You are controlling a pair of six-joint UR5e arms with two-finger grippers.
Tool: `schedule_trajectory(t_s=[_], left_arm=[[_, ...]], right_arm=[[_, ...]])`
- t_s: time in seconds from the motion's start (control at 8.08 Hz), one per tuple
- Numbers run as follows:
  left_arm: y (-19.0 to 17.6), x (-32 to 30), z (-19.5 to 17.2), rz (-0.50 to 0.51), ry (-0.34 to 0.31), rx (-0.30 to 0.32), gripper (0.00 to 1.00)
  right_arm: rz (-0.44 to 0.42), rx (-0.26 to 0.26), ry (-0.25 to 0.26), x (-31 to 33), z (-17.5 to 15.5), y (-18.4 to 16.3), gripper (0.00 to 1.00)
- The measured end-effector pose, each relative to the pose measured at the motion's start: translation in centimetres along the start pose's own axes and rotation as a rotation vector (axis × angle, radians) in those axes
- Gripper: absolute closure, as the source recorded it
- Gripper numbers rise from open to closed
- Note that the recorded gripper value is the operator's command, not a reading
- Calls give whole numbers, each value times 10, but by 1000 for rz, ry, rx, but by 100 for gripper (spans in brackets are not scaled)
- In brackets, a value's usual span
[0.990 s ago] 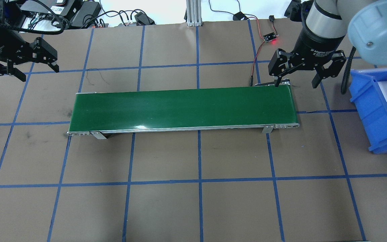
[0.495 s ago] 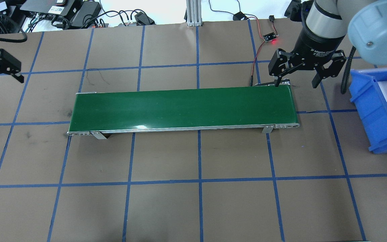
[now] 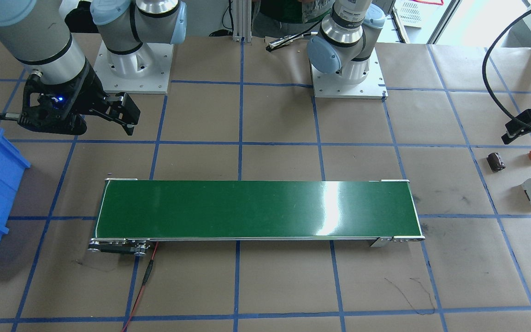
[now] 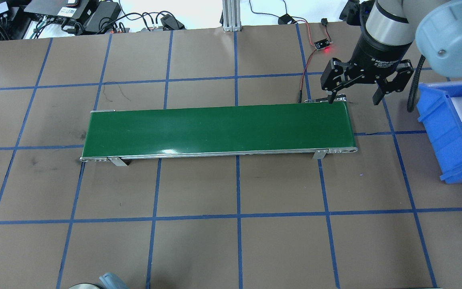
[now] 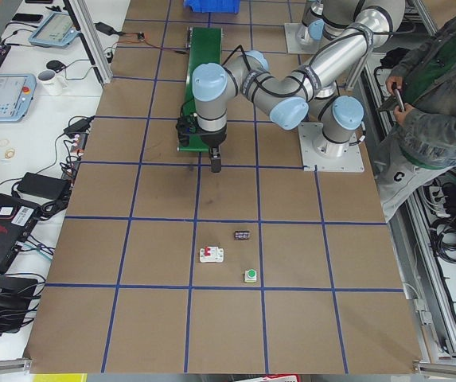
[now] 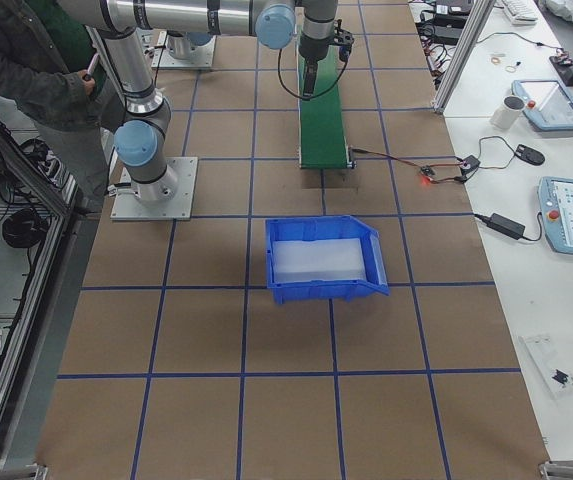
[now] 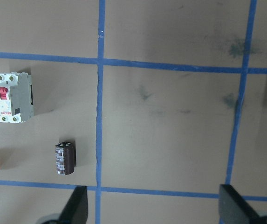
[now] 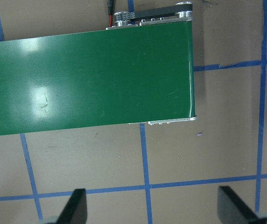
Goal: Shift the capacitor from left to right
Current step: 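Move the left gripper down toward the brown capacitor on the table, then close the left gripper on the brown capacitor and lift it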
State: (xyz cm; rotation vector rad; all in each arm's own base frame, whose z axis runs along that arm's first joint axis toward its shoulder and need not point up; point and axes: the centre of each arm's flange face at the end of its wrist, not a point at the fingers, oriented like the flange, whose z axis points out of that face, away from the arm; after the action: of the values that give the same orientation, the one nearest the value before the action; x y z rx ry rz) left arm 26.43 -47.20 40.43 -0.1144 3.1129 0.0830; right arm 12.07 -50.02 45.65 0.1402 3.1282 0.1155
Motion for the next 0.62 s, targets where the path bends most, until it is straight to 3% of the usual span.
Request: schedule_trajectory(t_s=[0.37, 0.62], left_arm=[[14, -31, 61, 109, 3, -51, 0], [16, -60, 97, 150, -5, -44, 0]], right_arm=[[-2, -1, 1, 0, 0, 0, 0], [-1, 0, 2, 0, 0, 0, 0]])
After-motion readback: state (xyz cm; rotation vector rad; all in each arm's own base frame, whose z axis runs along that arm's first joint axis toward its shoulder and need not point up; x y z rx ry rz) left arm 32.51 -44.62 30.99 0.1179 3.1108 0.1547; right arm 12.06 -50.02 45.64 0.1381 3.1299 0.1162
